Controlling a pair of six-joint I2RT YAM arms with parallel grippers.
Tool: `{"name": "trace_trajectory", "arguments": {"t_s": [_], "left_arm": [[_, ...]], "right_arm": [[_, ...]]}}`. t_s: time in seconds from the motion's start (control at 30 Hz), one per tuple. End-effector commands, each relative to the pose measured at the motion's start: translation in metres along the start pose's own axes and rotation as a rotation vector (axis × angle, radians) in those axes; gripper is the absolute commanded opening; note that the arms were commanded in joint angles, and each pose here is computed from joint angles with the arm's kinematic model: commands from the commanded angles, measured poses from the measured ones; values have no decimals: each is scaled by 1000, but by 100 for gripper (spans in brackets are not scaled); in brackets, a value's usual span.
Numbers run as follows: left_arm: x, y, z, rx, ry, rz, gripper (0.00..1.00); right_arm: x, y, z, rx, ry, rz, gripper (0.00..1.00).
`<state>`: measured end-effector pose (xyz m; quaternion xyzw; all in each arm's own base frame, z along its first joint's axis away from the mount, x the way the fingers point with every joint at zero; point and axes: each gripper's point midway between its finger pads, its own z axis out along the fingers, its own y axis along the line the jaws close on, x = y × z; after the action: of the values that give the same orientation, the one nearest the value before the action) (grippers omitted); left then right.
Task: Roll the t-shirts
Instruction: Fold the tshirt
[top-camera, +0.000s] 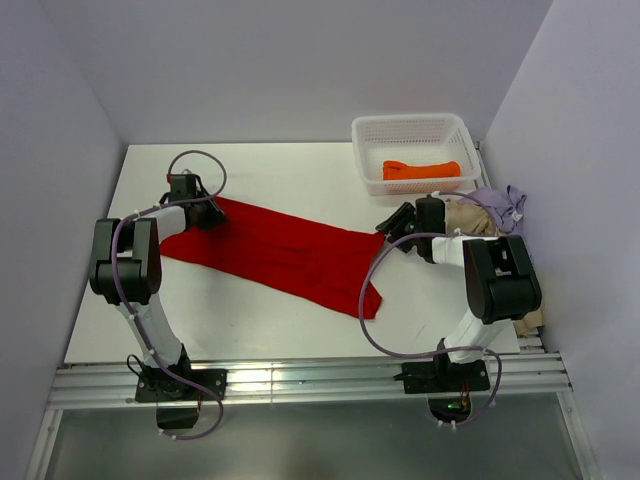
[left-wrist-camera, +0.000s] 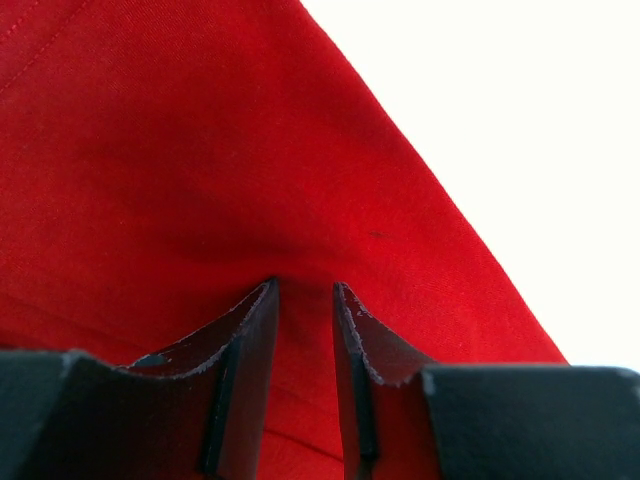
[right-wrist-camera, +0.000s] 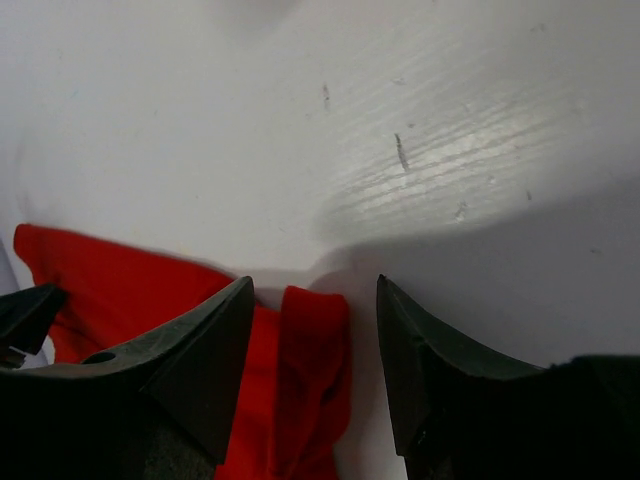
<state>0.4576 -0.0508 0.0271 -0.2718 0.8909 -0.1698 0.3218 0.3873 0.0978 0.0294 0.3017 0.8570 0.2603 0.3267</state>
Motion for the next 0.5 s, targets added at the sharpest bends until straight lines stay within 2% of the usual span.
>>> {"name": "trace_trajectory", "arguments": {"t_s": [0.0, 0.17, 0.47], "left_arm": [[23, 28, 0, -78, 63, 23, 35], [24, 28, -1, -76, 65, 23, 35], [20, 26, -6, -67, 32, 20, 35]], "right_arm": [[-1, 15, 8, -72, 22, 20, 59], [-5, 16, 2, -77, -18, 27, 59], [12, 7, 2, -53, 36, 47, 40]]}}
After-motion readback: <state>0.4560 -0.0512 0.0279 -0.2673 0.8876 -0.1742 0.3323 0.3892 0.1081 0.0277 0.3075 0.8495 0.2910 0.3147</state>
